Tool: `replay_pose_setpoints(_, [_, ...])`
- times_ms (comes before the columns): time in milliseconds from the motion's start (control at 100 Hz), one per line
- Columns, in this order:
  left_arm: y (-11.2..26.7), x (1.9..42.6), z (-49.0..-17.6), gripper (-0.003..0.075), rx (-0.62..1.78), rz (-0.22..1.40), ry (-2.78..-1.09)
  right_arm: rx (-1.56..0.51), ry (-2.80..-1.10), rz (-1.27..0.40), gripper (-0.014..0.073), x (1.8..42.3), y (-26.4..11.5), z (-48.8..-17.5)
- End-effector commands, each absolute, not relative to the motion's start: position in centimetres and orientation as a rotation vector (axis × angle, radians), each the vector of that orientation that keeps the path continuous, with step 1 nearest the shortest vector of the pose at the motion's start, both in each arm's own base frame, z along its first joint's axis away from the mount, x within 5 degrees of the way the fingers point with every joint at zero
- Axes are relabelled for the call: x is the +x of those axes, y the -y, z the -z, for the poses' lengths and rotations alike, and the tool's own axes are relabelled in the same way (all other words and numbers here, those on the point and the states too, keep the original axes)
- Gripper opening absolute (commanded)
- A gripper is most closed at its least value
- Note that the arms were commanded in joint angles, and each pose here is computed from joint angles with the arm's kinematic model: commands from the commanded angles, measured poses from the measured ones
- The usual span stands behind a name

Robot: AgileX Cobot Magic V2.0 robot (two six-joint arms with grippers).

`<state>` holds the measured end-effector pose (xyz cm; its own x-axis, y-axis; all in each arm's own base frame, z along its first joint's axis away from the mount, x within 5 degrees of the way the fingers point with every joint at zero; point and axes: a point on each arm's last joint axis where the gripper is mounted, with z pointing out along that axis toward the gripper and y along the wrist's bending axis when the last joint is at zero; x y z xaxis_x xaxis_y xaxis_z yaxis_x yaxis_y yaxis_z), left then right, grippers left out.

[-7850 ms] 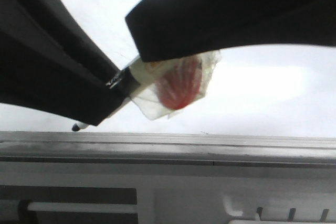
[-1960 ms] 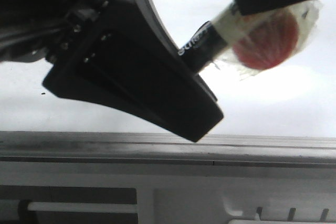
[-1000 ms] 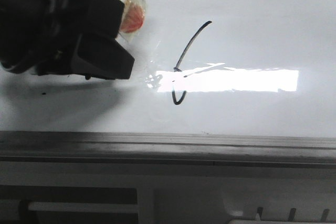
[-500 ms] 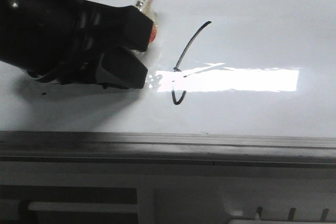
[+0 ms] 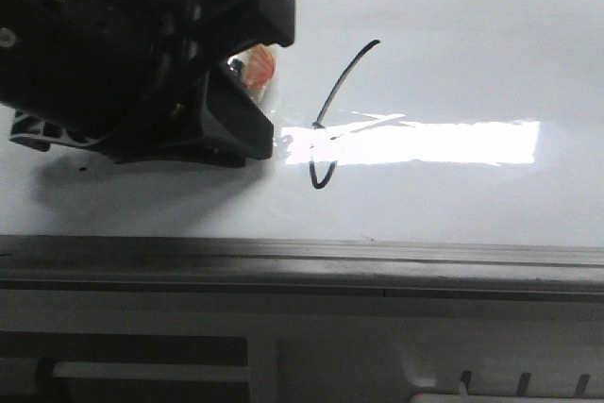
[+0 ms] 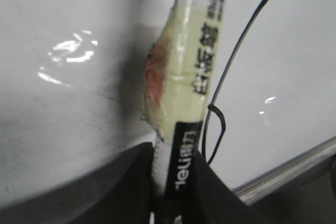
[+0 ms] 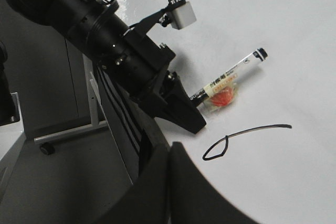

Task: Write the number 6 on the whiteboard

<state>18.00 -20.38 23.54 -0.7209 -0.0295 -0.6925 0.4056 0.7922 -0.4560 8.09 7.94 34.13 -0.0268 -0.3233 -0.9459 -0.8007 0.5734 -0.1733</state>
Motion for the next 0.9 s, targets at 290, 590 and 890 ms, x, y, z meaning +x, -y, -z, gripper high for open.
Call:
replay_pose_setpoints(290, [19.3, 19.8, -22.2, -0.0019, 0.108, 0.628, -2.308, -0.903, -1.578, -0.569, -0.0064, 7.9, -8.1, -35.5])
replay_pose_setpoints(590, [18.5, 20.2, -22.1, -0.0018, 0.055, 0.52, -2.297, -0.907, -1.579, -0.571, -0.0064, 7.9, -8.1, -35.4])
replay_pose_setpoints(890, [18.1, 20.6, -22.1, 0.0049, 0.029, 0.502, -2.294, -0.907, -1.579, -0.571, -0.0064, 7.9, -8.1, -35.4])
